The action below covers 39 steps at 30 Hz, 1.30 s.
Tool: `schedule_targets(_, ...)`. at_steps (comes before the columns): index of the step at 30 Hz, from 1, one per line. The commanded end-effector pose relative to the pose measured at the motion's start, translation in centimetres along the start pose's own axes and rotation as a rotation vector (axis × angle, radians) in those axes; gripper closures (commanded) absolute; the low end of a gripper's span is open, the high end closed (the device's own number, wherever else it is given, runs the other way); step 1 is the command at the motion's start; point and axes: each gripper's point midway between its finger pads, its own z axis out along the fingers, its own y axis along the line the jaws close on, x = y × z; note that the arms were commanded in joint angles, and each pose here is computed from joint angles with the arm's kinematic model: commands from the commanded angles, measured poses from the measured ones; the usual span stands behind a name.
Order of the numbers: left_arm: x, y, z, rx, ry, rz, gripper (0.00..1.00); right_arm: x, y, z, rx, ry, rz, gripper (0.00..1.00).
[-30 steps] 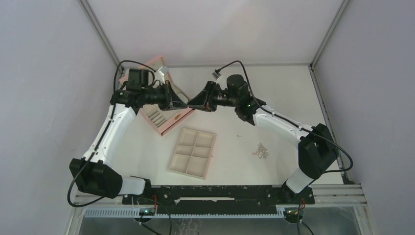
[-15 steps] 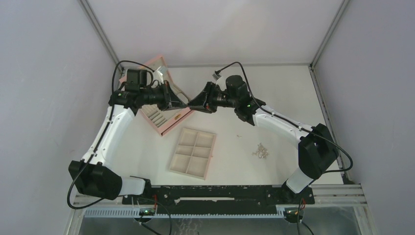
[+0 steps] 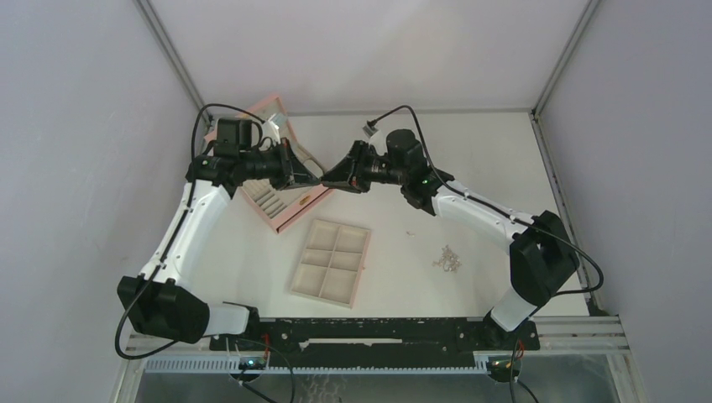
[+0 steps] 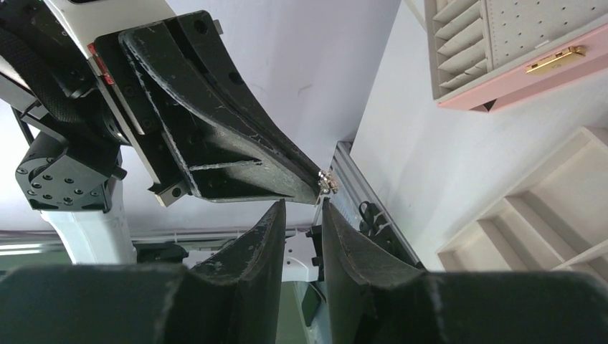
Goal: Organize the mixed jewelry
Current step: Place the jewelry in the jewelry box.
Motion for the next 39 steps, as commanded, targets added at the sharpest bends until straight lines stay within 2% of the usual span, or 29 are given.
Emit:
schedule_targets(1, -0.3, -0.8, -0.7, 0.022, -0.034, 0.026, 1.0, 0.1, 1.5, 0.4, -0.05, 0.01, -0.021, 0.67)
schedule_targets(39, 0.0, -0.7, -0.8, 0.02, -0.03, 0.033, 1.0, -1.0, 2.3, 0.2, -0.064, -0.025, -0.026, 0.75)
